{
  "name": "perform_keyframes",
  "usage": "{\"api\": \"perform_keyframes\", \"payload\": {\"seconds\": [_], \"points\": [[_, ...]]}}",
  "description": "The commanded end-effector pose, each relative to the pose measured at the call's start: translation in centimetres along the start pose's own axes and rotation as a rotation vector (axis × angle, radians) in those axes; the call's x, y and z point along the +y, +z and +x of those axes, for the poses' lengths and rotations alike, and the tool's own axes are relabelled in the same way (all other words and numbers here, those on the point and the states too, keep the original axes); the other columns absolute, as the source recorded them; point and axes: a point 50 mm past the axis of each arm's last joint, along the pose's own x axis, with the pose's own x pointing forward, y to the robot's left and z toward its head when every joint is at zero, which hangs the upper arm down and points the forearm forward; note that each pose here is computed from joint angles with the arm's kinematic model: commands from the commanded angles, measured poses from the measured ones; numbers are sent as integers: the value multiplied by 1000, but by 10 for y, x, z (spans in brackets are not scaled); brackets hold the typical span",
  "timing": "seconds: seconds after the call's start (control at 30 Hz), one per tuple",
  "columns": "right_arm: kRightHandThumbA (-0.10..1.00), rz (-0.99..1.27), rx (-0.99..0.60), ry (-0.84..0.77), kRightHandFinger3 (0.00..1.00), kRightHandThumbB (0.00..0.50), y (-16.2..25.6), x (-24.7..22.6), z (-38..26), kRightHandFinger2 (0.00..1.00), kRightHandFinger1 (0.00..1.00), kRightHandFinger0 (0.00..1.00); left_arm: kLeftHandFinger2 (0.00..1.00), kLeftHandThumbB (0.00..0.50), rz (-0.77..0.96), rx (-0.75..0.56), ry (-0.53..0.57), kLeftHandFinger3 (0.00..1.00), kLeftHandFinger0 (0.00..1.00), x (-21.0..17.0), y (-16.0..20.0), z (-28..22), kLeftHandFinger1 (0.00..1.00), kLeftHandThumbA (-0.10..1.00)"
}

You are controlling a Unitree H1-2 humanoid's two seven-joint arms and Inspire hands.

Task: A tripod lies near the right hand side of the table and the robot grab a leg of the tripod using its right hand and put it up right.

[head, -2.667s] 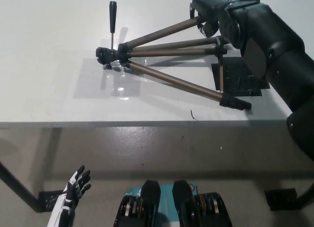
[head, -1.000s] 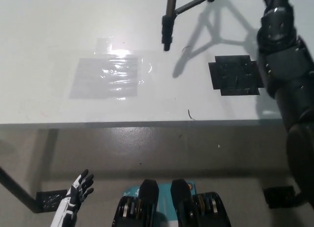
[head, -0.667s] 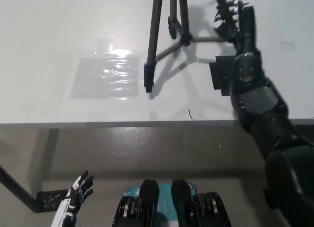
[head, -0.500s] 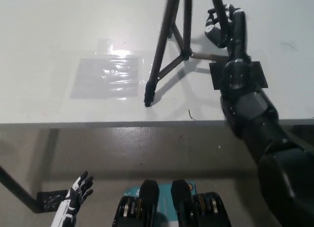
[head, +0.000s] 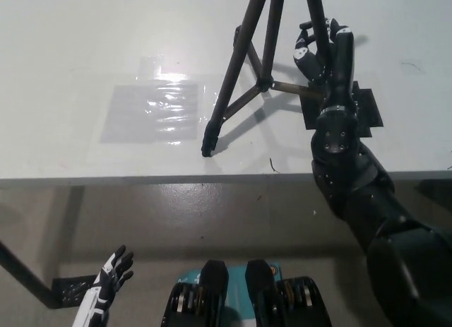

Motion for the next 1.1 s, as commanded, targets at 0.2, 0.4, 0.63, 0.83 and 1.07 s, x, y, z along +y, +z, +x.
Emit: {"api": "perform_keyframes", "payload": {"seconds": [0.2, 0.4, 0.63, 0.83, 1.07], "points": [[668, 66, 32, 339, 1000, 500, -13, -4, -1, 1000, 1000, 1000, 1000, 208, 15, -46, -12, 1000, 1000, 2, 5, 1, 1000, 1000], [890, 0, -11, 406, 1000, 500, -8, -10, 4, 1000, 1000, 1000, 1000, 238, 10, -41, -10, 1000, 1000, 0, 5, -1, 1000, 1000], [941, 79, -158, 390, 1000, 500, 27, -26, 17, 1000, 1000, 1000, 1000, 210, 8, -45, -11, 1000, 1000, 1, 3, -4, 1000, 1000], [961, 140, -395, 375, 1000, 500, 99, -54, 5, 1000, 1000, 1000, 1000, 244, 14, -33, -17, 1000, 1000, 3, 1, -10, 1000, 1000], [936, 99, -825, 281, 1000, 500, 202, -123, -55, 1000, 1000, 1000, 1000, 284, 10, -16, -18, 1000, 1000, 6, 3, -11, 1000, 1000]]}}
